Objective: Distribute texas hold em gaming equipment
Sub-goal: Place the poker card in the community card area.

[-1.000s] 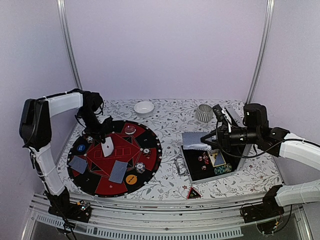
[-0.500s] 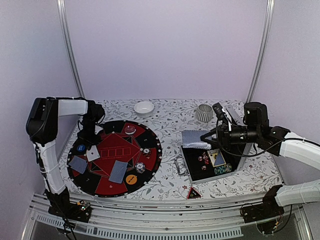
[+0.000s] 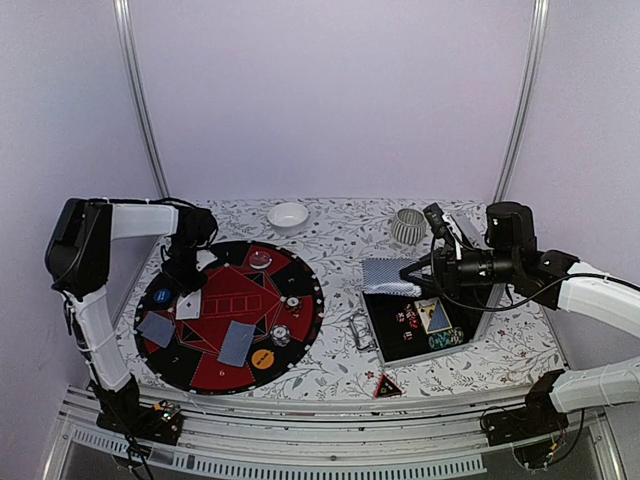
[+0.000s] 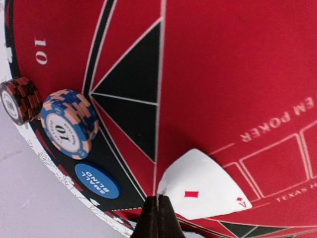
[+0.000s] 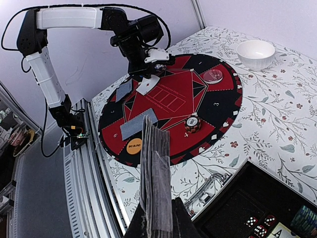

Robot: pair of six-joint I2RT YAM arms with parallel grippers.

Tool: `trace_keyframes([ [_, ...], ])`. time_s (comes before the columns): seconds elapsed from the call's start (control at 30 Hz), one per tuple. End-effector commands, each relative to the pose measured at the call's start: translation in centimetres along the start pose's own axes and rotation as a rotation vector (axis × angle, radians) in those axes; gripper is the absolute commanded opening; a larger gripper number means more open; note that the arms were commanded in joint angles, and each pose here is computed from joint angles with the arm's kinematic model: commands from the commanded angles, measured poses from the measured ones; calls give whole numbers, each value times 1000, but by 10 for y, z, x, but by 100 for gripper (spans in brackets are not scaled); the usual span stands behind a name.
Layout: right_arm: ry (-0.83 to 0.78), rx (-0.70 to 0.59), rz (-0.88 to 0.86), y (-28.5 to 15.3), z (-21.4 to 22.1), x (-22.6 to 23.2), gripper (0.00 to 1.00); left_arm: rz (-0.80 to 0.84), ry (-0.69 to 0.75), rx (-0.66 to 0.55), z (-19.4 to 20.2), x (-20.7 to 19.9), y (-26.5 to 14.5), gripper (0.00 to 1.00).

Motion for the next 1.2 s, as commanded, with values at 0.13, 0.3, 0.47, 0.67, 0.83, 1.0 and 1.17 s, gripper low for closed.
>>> trace_keyframes([
  [0.13,-14,-39,-20,-2,-17,4,2,47,32,-53,-5,-5,-5,0],
  [0.3,-14,-45,-18,-4,-19,5,3,55,17,-46,-10,-4,-1,0],
  [0.47,-6,-46,-18,-4,-18,5,2,30,-5,-22,-11,3,5,0],
  [0.67,-5,-49,-16,-5,-19,5,2,5,5,17,-8,3,17,0],
  [0.83,-6,-48,-17,-5,-19,5,3,3,22,-13,-11,1,13,0],
  [1.0,-4,-46,-19,-4,-17,5,2,-30,48,-43,-10,5,6,0],
  [1.17,-6,-44,-20,-4,-17,5,2,-72,124,-76,-7,0,0,0],
])
Point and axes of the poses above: each gripper's point midway between its finger pads, its own y axis out along the fingers, its own x axis along the line the jaws close on, z = x × y, the point moved 2 cm from there along -y, back along the fingers, and after that the axes turned 7 degrees about -y, right-handed, at the moved point
